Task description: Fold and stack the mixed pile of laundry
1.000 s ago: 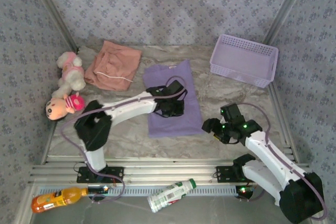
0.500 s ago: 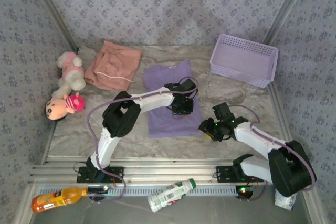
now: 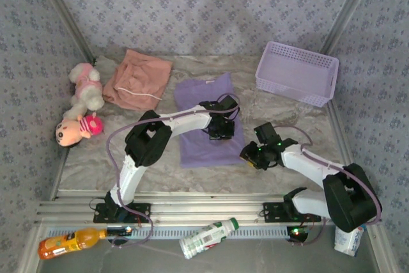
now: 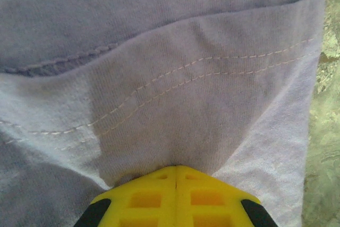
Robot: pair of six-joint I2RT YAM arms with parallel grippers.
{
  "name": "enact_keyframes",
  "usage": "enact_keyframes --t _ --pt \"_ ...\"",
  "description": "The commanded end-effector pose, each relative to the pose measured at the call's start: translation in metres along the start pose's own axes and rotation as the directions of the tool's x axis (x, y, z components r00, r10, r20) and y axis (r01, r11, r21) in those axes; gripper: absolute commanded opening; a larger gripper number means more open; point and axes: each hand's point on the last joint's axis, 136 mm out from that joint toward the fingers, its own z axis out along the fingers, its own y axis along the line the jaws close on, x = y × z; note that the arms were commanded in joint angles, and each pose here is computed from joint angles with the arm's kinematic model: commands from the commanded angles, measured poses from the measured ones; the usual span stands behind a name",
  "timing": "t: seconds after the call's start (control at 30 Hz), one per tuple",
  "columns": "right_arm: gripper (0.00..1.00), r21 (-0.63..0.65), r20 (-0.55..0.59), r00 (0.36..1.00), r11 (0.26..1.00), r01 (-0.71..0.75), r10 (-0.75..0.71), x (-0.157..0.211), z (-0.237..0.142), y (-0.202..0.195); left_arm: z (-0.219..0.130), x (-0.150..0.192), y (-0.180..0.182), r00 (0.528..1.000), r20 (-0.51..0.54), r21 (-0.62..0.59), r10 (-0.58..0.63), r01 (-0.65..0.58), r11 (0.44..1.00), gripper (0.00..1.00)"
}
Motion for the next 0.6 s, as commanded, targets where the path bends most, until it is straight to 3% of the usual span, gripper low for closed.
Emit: enact_keyframes --t 0.0,0.3,0.37,0.43,0.47,0.57 --pt "0.38 -0.041 0.039 0.999 0.999 0.029 -0.027 -0.008 -0.002 0.018 0.017 0.017 0.022 0.998 -0.062 -0.061 -0.016 0.013 0.998 0.0" --pt "0.37 0.016 0.013 0.999 0.999 0.038 -0.039 -0.011 0.016 0.01 0.019 0.017 0.023 0.998 -0.06 -0.06 -0.021 0.017 0.998 0.0" --pt "0.27 0.017 0.012 0.999 0.999 0.045 -0.045 -0.012 0.017 0.012 0.019 0.016 0.024 0.998 -0.059 -0.063 -0.022 0.018 0.998 0.0" --pt "0.05 0.01 0.008 0.998 0.998 0.055 -0.055 -0.013 0.015 0.016 0.018 0.016 0.026 0.998 -0.063 -0.067 -0.023 0.019 0.998 0.0" --pt "0.0 0.01 0.008 0.998 0.998 0.06 -0.06 -0.013 0.013 0.018 0.015 0.015 0.026 0.998 -0.062 -0.068 -0.026 0.022 0.997 0.0" --pt "0.0 0.014 0.011 0.997 0.997 0.076 -0.076 -0.011 0.007 0.022 -0.008 0.01 0.024 0.999 -0.047 -0.057 -0.016 0.014 0.998 0.0"
